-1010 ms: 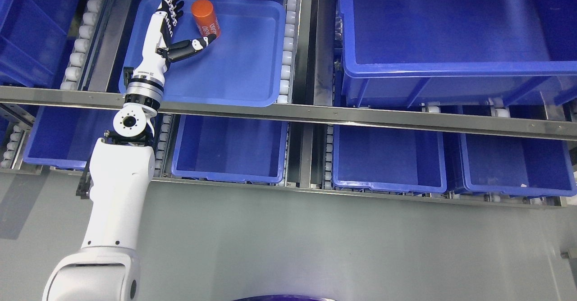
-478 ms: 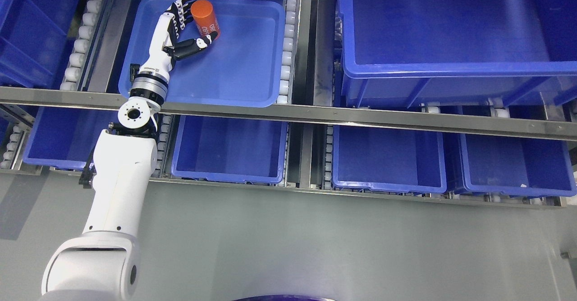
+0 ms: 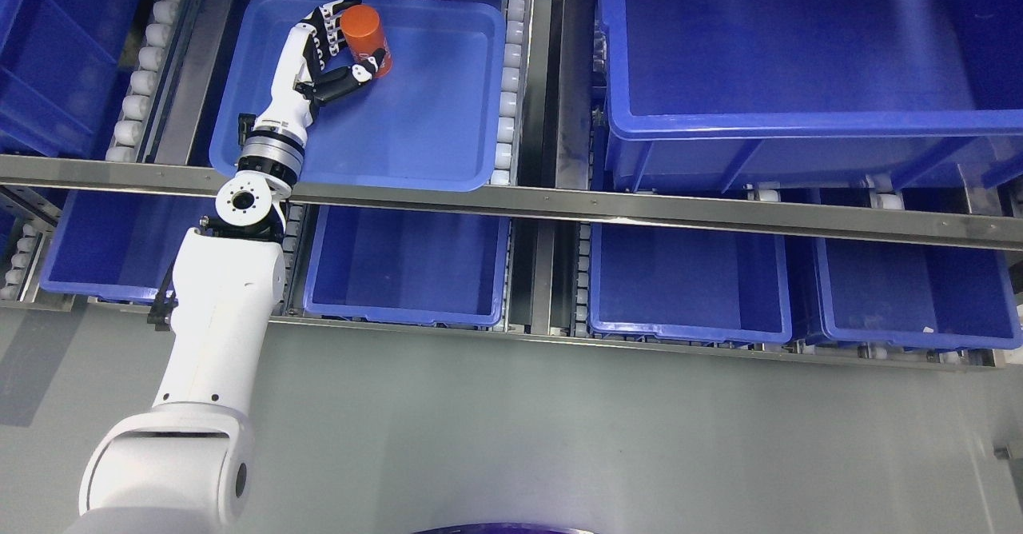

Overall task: Grab orange capacitor from left shelf to right desk
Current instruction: 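Close the left hand fingers around the orange capacitor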

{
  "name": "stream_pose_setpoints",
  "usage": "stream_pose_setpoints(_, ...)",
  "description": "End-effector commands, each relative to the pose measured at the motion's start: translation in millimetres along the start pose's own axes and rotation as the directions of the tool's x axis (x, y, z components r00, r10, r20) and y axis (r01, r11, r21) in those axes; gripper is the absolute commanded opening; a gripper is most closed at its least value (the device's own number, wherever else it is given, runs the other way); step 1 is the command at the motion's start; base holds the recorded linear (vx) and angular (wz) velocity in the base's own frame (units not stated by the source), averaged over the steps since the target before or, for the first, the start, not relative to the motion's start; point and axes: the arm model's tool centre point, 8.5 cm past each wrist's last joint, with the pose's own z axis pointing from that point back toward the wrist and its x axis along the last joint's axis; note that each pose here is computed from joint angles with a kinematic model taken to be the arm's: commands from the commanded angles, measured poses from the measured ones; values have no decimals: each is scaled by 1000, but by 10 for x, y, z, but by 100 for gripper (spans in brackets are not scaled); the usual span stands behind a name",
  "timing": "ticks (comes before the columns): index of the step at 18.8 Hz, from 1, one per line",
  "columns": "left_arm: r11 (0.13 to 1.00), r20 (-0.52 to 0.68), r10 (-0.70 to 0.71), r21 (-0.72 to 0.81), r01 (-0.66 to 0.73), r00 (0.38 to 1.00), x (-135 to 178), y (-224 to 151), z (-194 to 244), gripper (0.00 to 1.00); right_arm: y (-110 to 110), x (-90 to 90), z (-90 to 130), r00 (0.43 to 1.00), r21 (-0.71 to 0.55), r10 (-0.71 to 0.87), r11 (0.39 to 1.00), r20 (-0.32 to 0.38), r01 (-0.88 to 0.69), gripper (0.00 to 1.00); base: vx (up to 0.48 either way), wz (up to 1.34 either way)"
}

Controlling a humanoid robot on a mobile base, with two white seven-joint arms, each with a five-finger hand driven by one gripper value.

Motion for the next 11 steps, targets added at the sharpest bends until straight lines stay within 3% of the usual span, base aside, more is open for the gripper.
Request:
stream_pose_setpoints(1, 1000, -13, -3, 23, 4, 1000, -67, 72, 19, 39, -114, 121, 4, 999, -17, -10, 1000, 37, 10, 100, 0, 0)
stream_pose_setpoints(7, 998, 68, 14, 62, -19, 998, -11, 154, 57, 0, -114, 129, 4, 999, -17, -10, 1000, 37, 10, 100, 0, 0)
stream_pose_setpoints(9, 998, 111, 26, 60, -33, 994, 60, 112, 56, 0, -114, 129, 4, 999, -17, -10, 1000, 37, 10, 100, 0, 0)
stream_pose_setpoints(11, 996, 194, 63, 42, -73, 979, 329, -18, 10, 0, -114, 129, 4, 999, -17, -10, 1000, 37, 10, 100, 0, 0)
